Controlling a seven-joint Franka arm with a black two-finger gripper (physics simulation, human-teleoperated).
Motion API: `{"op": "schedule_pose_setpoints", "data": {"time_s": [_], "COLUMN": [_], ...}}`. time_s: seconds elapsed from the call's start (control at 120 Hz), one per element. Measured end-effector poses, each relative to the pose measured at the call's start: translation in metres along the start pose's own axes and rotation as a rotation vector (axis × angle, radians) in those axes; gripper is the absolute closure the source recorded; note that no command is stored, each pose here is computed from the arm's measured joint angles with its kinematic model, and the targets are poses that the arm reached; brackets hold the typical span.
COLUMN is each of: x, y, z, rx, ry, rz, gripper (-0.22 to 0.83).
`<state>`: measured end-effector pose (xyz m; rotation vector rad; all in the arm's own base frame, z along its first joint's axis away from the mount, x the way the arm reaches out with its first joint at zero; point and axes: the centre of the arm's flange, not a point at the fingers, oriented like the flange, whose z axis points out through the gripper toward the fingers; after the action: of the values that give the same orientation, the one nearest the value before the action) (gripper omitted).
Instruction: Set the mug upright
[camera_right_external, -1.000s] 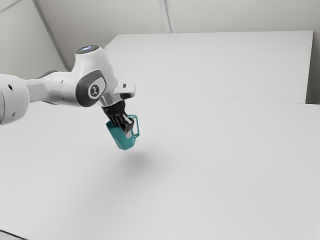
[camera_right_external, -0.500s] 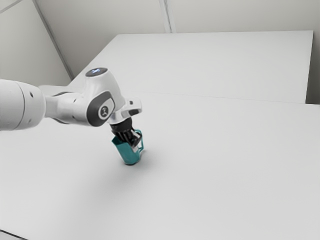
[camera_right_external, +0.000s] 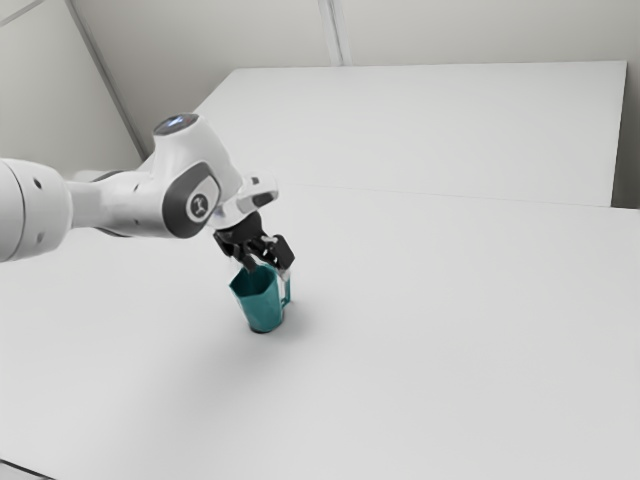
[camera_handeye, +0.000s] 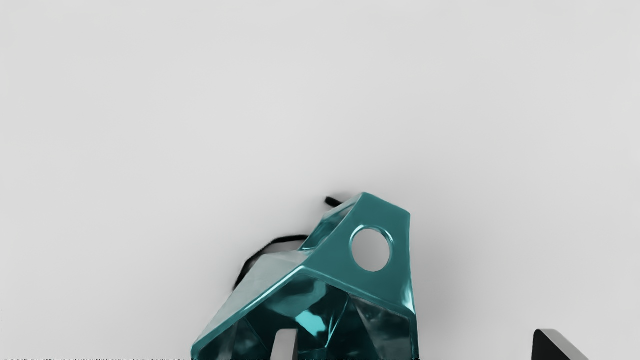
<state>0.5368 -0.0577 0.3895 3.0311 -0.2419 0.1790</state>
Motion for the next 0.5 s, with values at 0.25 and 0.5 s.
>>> {"op": "schedule_pose_setpoints", "data": {"time_s": [0.25, 0.5], "x": [0.047, 0.061], "y": [0.02, 0.027], "z": [-0.102, -0.172], "rx": [-0.035, -0.014], "ry": [0.064, 0.019], "rz": [0.022, 0.067], "gripper": [0.03, 0.01]}}
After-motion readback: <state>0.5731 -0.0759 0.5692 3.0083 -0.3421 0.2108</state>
